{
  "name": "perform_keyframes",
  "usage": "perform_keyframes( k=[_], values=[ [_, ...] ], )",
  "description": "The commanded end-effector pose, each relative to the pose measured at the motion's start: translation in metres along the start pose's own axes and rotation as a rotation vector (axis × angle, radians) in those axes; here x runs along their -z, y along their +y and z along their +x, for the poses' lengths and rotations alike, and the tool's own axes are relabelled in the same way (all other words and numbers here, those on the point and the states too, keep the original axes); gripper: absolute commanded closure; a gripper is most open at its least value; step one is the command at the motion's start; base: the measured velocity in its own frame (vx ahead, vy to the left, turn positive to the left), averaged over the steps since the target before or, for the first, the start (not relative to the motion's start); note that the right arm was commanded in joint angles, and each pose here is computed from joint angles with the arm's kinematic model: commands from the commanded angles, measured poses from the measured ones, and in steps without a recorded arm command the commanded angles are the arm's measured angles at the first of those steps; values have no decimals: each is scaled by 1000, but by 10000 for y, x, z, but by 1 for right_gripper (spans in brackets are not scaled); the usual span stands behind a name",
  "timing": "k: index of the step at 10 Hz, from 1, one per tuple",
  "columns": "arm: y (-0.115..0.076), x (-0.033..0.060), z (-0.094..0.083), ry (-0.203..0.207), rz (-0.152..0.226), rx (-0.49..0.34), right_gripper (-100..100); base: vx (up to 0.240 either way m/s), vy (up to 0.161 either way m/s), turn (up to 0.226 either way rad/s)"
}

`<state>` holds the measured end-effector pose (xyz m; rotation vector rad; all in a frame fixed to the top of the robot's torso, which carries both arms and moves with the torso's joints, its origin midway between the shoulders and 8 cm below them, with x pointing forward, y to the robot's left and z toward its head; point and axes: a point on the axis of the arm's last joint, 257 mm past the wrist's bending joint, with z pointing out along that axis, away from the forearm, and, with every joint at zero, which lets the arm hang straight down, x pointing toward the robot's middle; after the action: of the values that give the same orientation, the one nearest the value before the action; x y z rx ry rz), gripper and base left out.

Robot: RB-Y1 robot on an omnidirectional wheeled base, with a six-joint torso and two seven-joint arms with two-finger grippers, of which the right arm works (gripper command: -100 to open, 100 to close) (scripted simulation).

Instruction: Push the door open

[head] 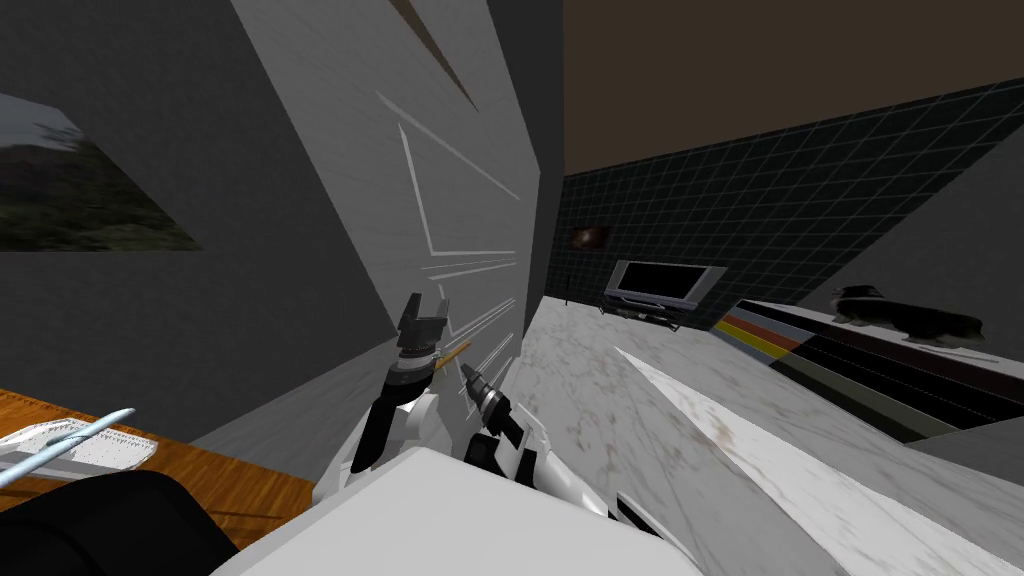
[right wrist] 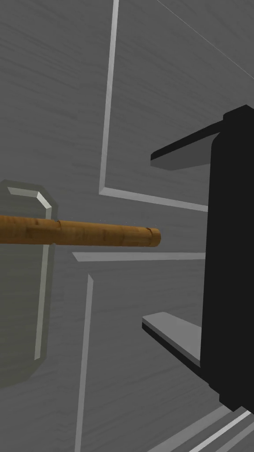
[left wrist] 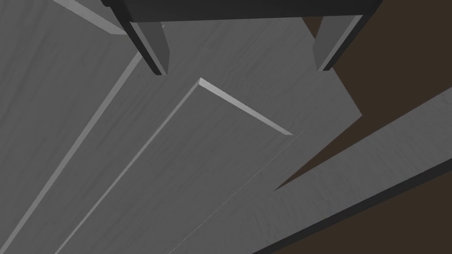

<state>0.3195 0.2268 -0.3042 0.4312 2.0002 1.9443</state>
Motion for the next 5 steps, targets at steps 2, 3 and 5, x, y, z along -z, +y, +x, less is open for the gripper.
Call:
perform_keyframes(
  k=[2, 3, 5],
  values=[
    [-22, 1, -49, -9, 5, 7, -100, 92, 183, 21],
    [-3, -21, -49, -11, 2, 6, -100, 73, 193, 29],
    [70, -90, -15, -12, -11, 0, -100, 79, 195, 12]
  ],
)
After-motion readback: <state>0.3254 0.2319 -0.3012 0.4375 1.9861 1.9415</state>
